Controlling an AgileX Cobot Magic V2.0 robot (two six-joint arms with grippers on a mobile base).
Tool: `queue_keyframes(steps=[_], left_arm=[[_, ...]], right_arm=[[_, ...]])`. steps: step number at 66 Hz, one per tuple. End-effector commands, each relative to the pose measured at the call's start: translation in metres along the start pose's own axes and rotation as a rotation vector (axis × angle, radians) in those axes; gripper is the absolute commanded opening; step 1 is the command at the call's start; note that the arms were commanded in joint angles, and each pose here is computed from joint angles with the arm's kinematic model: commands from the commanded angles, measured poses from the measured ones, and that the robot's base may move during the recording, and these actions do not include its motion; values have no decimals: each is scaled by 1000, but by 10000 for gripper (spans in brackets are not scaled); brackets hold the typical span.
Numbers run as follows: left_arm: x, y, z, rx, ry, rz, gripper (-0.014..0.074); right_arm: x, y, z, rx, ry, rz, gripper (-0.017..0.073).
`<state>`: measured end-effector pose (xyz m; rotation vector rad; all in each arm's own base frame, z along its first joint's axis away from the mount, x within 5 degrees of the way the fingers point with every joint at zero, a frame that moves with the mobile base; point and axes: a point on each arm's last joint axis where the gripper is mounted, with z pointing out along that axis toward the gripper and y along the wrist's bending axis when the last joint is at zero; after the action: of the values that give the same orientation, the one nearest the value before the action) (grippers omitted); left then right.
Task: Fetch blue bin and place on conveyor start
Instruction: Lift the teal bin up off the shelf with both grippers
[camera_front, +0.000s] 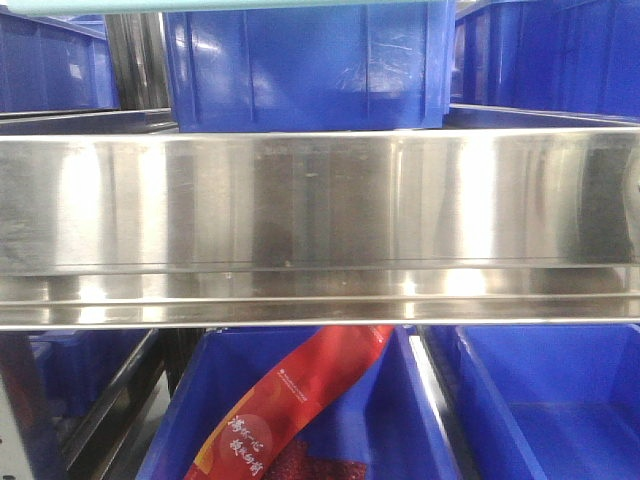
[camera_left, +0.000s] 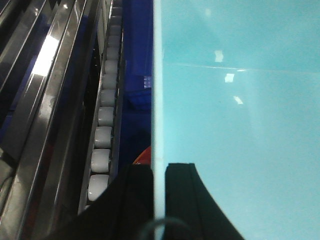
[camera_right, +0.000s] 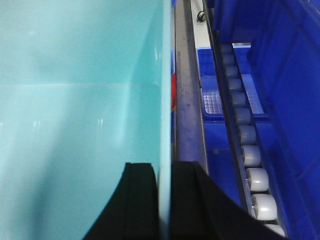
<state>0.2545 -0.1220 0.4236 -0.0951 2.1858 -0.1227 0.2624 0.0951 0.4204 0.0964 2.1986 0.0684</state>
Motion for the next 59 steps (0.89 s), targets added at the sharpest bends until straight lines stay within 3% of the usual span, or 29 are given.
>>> queue_keyframes(steps=[1,59], left_arm=[[-5,0,-6,9,-47,6,-111],[-5,0,-6,9,-47,6,-111]], right_arm=[[-5,-2,-5,4,-51,-24,-160],[-5,-1,-4,-4,-60,-25,-160]])
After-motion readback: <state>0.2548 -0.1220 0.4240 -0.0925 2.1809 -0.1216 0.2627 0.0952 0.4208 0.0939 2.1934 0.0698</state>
